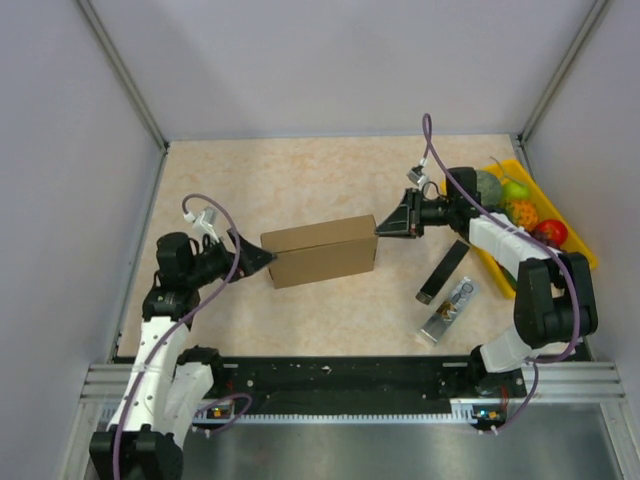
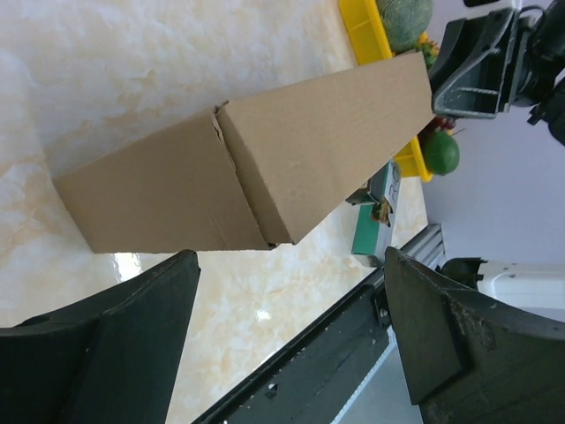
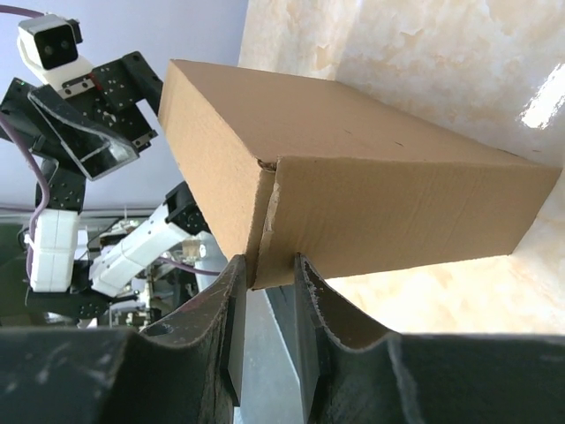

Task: Fold the paper box

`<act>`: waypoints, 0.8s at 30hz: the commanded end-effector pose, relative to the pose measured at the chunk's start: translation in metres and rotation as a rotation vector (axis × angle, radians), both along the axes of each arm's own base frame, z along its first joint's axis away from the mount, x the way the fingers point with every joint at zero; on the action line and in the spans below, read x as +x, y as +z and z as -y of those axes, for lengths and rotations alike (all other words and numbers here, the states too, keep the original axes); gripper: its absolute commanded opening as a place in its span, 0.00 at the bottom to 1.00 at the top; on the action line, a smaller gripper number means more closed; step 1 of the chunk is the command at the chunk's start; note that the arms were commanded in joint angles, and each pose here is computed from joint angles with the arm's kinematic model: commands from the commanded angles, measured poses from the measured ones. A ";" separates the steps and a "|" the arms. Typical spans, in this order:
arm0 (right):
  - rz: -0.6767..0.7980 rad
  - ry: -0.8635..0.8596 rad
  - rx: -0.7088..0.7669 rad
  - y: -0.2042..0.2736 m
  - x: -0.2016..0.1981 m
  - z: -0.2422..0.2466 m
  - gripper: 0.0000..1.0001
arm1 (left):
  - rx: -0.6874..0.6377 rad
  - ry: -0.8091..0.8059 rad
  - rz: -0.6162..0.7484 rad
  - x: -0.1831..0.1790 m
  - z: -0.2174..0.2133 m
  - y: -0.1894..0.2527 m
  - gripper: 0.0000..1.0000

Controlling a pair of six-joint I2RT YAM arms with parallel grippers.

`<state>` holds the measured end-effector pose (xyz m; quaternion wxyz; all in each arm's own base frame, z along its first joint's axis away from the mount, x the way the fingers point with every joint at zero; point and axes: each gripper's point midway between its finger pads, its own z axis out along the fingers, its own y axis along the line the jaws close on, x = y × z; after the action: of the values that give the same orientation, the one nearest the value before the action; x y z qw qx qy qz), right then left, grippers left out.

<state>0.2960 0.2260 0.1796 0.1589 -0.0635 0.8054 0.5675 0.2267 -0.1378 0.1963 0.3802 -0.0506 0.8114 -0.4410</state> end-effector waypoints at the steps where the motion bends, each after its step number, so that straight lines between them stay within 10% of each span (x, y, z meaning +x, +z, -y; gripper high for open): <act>1: -0.039 -0.052 -0.150 -0.040 0.004 0.003 0.20 | -0.098 -0.022 0.089 0.005 -0.003 0.034 0.89; 15: 0.037 -0.024 -0.032 0.025 0.013 -0.003 0.57 | -0.142 0.052 0.019 0.022 -0.021 0.018 0.79; 24: 0.048 -0.010 -0.005 0.031 0.016 -0.005 0.63 | -0.180 0.011 -0.047 0.026 -0.016 0.004 0.65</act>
<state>0.3037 0.2258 0.1903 0.1571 -0.0465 0.8199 0.5485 0.2507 -0.1200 0.2024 0.3566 -0.1132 0.7830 -0.4970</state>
